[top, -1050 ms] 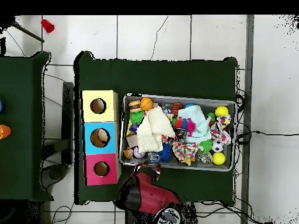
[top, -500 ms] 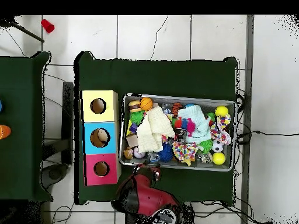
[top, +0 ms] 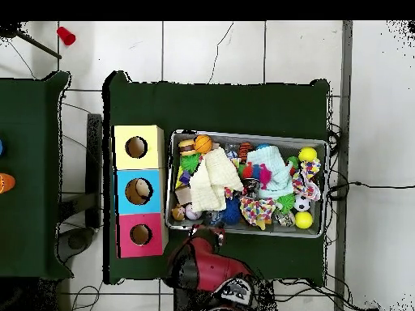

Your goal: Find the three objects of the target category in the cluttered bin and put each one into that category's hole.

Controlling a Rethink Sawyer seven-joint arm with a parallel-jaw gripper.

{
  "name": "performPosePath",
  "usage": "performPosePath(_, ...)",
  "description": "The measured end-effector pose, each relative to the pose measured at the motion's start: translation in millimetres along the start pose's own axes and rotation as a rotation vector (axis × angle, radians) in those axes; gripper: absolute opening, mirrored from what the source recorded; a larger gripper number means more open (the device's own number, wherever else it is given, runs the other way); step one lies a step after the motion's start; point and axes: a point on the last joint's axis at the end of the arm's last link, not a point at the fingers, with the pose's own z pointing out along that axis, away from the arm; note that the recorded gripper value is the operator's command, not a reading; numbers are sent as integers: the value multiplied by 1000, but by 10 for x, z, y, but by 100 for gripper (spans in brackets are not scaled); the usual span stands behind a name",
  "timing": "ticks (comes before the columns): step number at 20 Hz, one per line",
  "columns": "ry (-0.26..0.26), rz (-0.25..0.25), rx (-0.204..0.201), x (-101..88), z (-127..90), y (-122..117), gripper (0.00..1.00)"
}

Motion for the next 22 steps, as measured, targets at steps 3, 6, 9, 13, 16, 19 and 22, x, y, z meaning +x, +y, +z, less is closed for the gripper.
performPosePath(3, 10, -3, -16, 1, 146, -6, 100)
performPosePath(6, -6, 4, -36, -87, 296, -20, 0)
performPosePath(9, -7, 8, -39, -103, 316, -24, 0)
performPosePath(13, -9, 8, -40, -115, 328, -17, 0)
performPosePath(16, -10, 4, -41, -115, 322, 0, 0)
performPosePath(19, -9, 2, -39, -103, 287, 55, 0)
performPosePath(22, 9, -8, -42, -36, 158, 150, 0)
